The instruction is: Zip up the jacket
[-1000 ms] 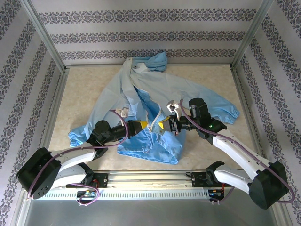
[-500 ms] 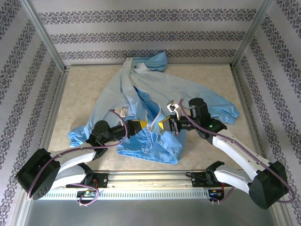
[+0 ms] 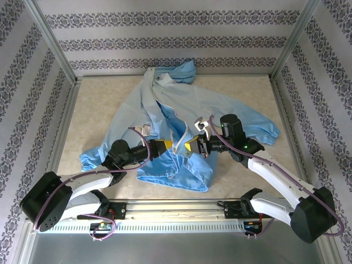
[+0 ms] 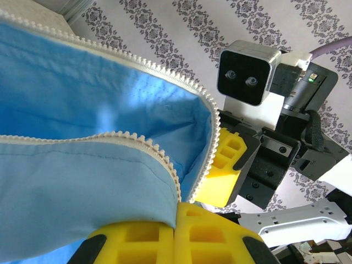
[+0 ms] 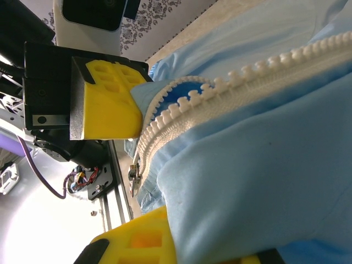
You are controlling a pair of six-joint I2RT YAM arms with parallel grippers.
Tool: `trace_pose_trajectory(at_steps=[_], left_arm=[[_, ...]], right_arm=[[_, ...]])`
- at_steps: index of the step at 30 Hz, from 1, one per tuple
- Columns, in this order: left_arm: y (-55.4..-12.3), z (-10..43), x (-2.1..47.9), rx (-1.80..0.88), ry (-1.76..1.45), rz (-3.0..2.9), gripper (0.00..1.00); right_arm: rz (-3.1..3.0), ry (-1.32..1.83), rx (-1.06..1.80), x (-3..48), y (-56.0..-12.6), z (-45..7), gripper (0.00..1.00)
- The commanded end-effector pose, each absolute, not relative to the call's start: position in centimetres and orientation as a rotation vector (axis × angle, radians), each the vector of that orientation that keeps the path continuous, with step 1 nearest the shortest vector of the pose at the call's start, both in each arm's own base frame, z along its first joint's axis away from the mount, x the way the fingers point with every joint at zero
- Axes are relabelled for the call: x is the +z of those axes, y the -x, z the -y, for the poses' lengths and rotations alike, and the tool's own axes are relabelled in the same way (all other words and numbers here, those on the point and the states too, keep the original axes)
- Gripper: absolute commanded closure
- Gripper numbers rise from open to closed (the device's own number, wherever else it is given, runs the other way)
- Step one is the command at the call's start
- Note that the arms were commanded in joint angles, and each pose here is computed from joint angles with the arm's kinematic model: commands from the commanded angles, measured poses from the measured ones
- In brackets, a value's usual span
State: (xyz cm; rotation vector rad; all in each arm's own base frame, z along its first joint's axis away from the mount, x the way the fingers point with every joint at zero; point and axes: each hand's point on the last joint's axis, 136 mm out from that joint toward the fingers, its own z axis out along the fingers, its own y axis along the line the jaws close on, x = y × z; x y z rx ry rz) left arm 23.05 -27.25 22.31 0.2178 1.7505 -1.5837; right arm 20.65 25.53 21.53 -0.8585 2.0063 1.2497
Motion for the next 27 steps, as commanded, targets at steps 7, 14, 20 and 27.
trace_pose_trajectory(at_steps=[7, 14, 20, 27], left_arm=[[-23.2, 27.2, 24.5, -1.617, -0.236, -1.656, 1.0], [-22.9, 27.1, 24.0, -1.621, -0.241, -1.669, 1.0], [-22.5, 26.9, 23.6, -1.636, -0.235, -1.67, 1.0], [-22.3, 26.8, 23.3, -1.637, -0.232, -1.671, 1.0]], right_arm=[[-1.936, 0.88, 1.264, 22.9, -20.8, -25.7, 1.0], [-1.928, 0.871, 1.256, 23.2, -21.0, -25.6, 1.0], [-1.926, 0.856, 1.25, 23.3, -21.2, -25.6, 1.0], [-1.929, 0.843, 1.248, 23.3, -21.4, -25.6, 1.0]])
